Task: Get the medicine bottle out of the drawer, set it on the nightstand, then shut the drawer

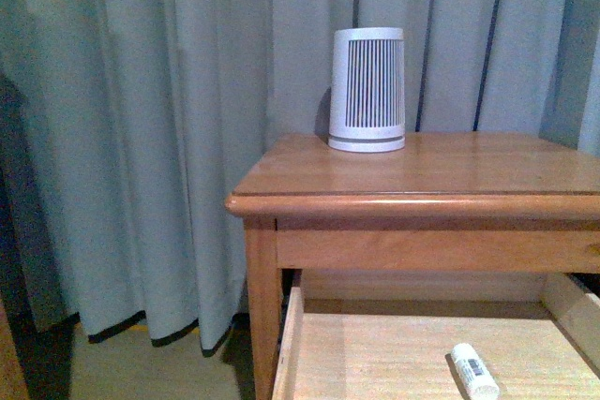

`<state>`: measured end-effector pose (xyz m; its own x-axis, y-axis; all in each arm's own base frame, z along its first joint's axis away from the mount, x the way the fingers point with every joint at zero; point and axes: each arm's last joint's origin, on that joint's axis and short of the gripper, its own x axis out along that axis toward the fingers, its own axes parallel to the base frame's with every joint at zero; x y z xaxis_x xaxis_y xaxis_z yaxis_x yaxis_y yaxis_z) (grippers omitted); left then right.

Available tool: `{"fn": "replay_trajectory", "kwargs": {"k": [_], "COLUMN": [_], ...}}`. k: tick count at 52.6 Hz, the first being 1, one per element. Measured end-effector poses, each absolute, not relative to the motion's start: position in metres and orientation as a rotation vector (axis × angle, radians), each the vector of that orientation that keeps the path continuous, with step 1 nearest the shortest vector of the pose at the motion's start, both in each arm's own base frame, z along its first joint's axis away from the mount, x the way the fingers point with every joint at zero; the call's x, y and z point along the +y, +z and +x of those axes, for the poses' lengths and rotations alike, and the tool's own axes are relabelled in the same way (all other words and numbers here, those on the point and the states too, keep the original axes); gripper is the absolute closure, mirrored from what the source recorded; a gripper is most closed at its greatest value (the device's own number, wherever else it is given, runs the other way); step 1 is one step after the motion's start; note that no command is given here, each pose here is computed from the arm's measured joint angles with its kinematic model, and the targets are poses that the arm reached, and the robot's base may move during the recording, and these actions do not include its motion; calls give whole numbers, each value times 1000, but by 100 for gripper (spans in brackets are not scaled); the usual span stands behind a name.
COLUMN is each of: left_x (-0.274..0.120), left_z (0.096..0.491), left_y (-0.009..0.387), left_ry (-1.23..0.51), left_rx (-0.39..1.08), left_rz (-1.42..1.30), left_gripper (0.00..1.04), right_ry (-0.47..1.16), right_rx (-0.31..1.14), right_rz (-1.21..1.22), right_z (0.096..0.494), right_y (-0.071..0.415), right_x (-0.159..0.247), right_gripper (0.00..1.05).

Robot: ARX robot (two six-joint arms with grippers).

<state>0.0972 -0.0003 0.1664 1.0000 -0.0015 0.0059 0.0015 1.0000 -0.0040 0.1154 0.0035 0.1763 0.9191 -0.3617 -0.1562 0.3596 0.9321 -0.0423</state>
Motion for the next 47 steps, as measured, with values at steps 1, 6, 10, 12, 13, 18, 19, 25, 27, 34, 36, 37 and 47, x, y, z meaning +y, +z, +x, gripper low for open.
{"fn": "replay_trajectory", "kwargs": {"k": [1, 6, 10, 12, 13, 18, 19, 25, 27, 34, 36, 37, 47], "left_x": [0, 0, 0, 0, 0, 0, 0, 0, 0, 0, 0, 0, 0], "left_z": [97, 97, 97, 97, 97, 97, 97, 97, 97, 97, 97, 97, 97], "left_y": [166, 166, 166, 166, 166, 166, 166, 166, 166, 166, 166, 166, 166], "left_ry": [-2, -2, -2, -2, -2, -2, -2, -2, -2, -2, -2, -2, -2], "left_rx": [-6, -6, -6, -6, -6, -6, -6, -6, -6, -6, -6, -6, -6], "left_rz": [-4, -4, -4, -4, -4, -4, -4, -4, -4, -4, -4, -4, -4], "left_gripper": [7, 7, 7, 7, 7, 7, 7, 7, 7, 7, 7, 7, 7], "right_ry": [-385, -339, -294, -248, -233, -160, -155, -144, -140, -125, -128, -129, -134], "right_rx": [161, 162, 193, 254, 278, 456, 475, 564, 578, 665, 682, 693, 732], "right_rz": [-7, 13, 25, 33, 36, 54, 54, 56, 61, 91, 93, 92, 80], "right_z": [121, 147, 174, 197, 204, 253, 261, 301, 308, 335, 340, 342, 356], "right_y": [182, 208, 225, 233, 234, 231, 230, 214, 209, 181, 175, 171, 144], "right_x": [4, 9, 15, 20, 21, 31, 33, 40, 41, 48, 49, 50, 58], "right_gripper": [7, 7, 7, 7, 7, 7, 7, 7, 7, 7, 7, 7, 7]}}
